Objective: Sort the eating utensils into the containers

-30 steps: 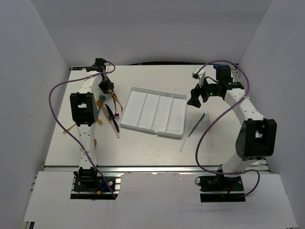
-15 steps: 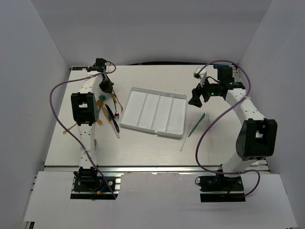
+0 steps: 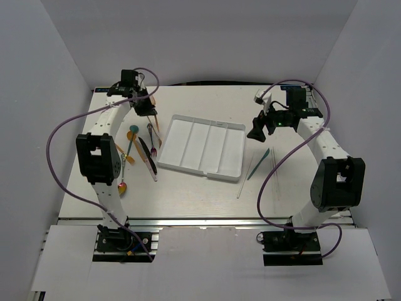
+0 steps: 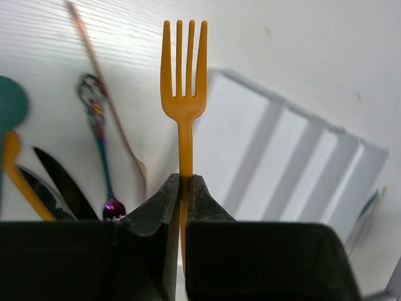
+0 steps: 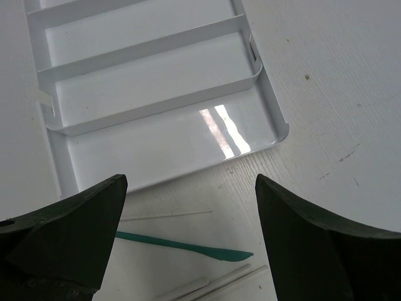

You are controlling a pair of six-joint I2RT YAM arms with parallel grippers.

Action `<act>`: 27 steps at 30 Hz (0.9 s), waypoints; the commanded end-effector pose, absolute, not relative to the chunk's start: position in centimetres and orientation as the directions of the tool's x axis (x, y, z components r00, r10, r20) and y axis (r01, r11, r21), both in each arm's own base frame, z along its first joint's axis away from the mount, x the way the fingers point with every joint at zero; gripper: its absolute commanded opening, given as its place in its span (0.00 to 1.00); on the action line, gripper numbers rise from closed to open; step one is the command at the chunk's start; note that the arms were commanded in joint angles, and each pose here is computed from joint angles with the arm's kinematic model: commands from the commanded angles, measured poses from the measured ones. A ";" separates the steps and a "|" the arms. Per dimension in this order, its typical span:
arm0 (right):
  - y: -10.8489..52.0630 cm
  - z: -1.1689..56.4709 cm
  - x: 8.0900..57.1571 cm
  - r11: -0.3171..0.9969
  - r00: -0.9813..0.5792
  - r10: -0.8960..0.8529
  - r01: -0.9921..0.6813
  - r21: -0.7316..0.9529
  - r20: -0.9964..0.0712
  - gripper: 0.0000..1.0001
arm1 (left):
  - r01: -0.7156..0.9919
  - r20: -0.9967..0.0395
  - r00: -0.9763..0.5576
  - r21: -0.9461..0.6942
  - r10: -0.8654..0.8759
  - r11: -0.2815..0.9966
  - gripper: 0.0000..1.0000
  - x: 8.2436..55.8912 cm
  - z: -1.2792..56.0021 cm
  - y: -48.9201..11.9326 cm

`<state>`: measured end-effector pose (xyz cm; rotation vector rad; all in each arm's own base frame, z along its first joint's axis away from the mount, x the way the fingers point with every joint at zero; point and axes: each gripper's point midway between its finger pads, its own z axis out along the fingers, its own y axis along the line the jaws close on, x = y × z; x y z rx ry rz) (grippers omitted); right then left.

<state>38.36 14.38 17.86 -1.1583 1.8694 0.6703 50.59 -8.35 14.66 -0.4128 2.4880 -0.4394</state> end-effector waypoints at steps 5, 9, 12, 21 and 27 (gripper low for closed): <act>14.9 18.9 36.4 0.370 -0.194 -0.445 -0.929 0.018 -0.874 0.89 | 0.160 -0.559 -0.824 -0.377 -0.086 0.912 0.00 44.9 16.4 -15.7; 15.1 18.8 36.1 0.361 -0.201 -0.440 -0.932 0.032 -0.875 0.89 | 0.146 -0.524 -0.851 -0.294 -0.032 0.945 0.00 43.4 13.2 -16.0; 15.1 18.7 36.1 0.359 -0.204 -0.439 -0.933 0.037 -0.875 0.89 | 0.164 -0.500 -0.866 -0.257 0.014 0.952 0.04 43.0 11.3 -17.4; 15.2 18.2 35.1 0.352 -0.233 -0.436 -0.933 0.074 -0.869 0.90 | 0.134 -0.504 -0.863 -0.251 -0.011 0.959 0.68 43.8 11.4 -18.5; 16.6 17.3 33.9 0.321 -0.263 -0.444 -0.939 0.121 -0.857 0.89 | 0.083 -0.568 -0.817 -0.283 -0.098 0.955 0.76 43.3 15.7 -17.3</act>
